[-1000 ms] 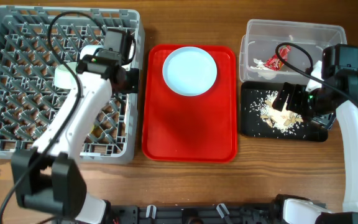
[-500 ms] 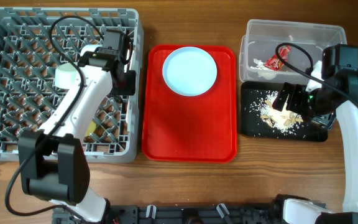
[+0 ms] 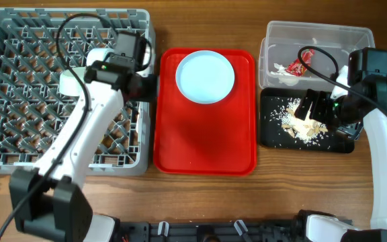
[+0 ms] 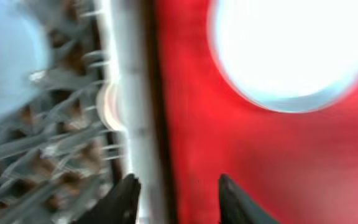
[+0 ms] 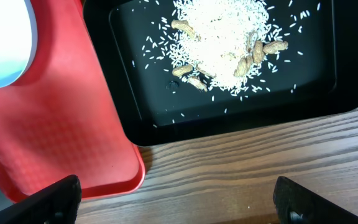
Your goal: Sort waste into correct bins and load items into the dishwasher rack
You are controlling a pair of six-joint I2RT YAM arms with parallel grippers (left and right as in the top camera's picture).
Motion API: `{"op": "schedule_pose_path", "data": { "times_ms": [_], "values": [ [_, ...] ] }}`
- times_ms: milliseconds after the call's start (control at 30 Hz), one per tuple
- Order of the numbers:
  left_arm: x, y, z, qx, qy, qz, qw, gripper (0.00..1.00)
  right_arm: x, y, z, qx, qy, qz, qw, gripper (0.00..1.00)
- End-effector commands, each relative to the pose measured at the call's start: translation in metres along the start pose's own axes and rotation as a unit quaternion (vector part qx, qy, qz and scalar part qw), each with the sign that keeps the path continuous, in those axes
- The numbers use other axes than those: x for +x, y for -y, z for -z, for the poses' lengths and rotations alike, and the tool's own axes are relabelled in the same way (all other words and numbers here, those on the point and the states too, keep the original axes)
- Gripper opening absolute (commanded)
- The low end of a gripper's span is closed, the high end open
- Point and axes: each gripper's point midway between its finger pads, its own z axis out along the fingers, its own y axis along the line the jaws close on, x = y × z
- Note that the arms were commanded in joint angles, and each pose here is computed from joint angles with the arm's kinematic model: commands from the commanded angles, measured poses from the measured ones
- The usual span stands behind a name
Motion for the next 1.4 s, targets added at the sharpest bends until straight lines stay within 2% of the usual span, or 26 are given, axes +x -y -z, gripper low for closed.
{"op": "schedule_pose_path", "data": {
  "times_ms": [0, 133, 267, 400, 500, 600, 1367],
  "values": [
    [0.004, 0.035, -0.001, 0.053, -0.004, -0.019, 0.998, 0.34, -0.001, 0.002, 0.005, 0.004, 0.011, 0.009, 1.000, 1.00],
    [0.014, 0.042, -0.018, 0.051, -0.033, -0.030, 0.998, 0.24, -0.001, 0.002, 0.005, 0.004, 0.011, 0.009, 1.000, 1.00],
    [0.029, 0.036, -0.036, 0.035, -0.075, -0.028, 0.996, 0.19, -0.001, 0.002, 0.005, 0.004, 0.011, 0.009, 1.000, 1.00],
    [0.043, 0.020, -0.043, -0.010, -0.107, -0.027, 0.994, 0.21, -0.001, 0.002, 0.005, 0.004, 0.011, 0.009, 1.000, 1.00],
    [0.049, -0.002, -0.040, -0.073, -0.116, -0.008, 0.991, 0.22, -0.001, 0.002, 0.005, 0.004, 0.011, 0.009, 1.000, 0.99],
    [0.056, -0.004, -0.038, -0.080, -0.130, 0.003, 0.988, 0.25, -0.001, 0.002, 0.005, 0.004, 0.011, 0.009, 1.000, 1.00],
    [0.084, -0.010, -0.029, -0.094, -0.187, 0.009, 0.978, 0.27, 0.000, 0.002, 0.005, 0.004, 0.010, 0.009, 1.000, 1.00]
  ]
}}
